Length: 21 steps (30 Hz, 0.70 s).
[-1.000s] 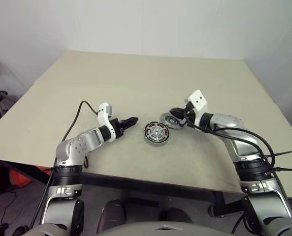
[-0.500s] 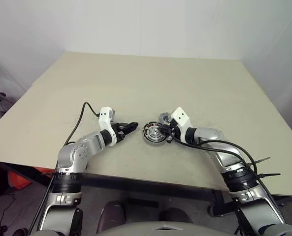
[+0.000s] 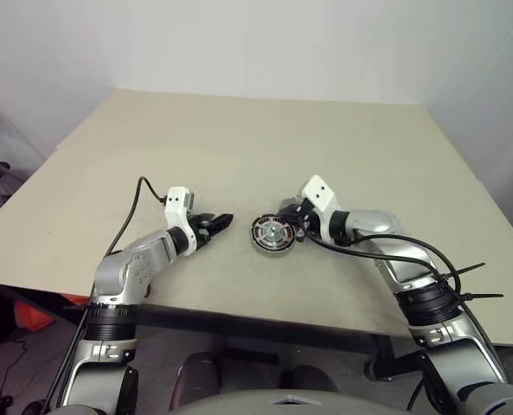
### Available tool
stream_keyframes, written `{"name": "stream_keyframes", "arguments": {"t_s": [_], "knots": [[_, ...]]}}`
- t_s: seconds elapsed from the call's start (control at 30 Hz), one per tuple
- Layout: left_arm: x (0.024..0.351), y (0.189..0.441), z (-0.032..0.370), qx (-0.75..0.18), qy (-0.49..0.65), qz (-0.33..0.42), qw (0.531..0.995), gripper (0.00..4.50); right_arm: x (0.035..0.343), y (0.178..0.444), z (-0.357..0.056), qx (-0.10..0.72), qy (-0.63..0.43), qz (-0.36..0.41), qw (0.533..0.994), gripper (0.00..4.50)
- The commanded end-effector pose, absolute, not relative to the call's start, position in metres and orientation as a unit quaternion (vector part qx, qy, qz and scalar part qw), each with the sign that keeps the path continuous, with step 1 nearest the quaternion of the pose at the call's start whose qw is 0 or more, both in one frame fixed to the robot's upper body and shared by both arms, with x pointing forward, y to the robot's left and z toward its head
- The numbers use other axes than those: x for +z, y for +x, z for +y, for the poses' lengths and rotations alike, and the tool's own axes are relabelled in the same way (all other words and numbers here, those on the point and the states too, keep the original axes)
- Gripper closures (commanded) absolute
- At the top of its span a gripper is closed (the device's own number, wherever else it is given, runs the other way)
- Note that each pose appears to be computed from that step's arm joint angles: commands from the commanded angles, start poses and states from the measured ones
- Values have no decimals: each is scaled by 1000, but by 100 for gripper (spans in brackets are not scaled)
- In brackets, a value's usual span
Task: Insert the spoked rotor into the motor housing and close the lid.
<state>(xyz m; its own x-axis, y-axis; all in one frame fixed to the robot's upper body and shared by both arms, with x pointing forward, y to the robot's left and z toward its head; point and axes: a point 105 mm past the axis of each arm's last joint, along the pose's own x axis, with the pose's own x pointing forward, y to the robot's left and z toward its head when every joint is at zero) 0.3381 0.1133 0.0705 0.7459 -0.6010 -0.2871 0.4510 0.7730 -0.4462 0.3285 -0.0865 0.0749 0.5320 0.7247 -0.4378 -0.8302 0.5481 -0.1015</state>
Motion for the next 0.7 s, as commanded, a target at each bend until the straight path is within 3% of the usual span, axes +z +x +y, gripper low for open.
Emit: {"name": "stream_keyframes", "arguments": {"t_s": [0.03,0.2,0.3,0.37,0.5,0.6,0.7], "knots": [[86,339,111,-298,-134,182,927,112,59,328,-89,439,-164,192,862,433],[88,341,119,-282,-58,163,944,112,94,340,-91,433,-185,122,874,433],[92,341,119,-287,-27,141,947,112,116,340,-105,446,-251,95,854,433],[90,337,115,-301,-22,145,942,112,121,332,-113,472,-305,93,822,433],[81,334,112,-307,-17,157,939,112,116,305,-126,553,-435,111,702,433],[75,332,109,-311,-19,163,936,108,115,296,-131,589,-473,121,644,371],[71,331,107,-311,-17,167,935,108,118,298,-127,605,-504,103,608,271]]}}
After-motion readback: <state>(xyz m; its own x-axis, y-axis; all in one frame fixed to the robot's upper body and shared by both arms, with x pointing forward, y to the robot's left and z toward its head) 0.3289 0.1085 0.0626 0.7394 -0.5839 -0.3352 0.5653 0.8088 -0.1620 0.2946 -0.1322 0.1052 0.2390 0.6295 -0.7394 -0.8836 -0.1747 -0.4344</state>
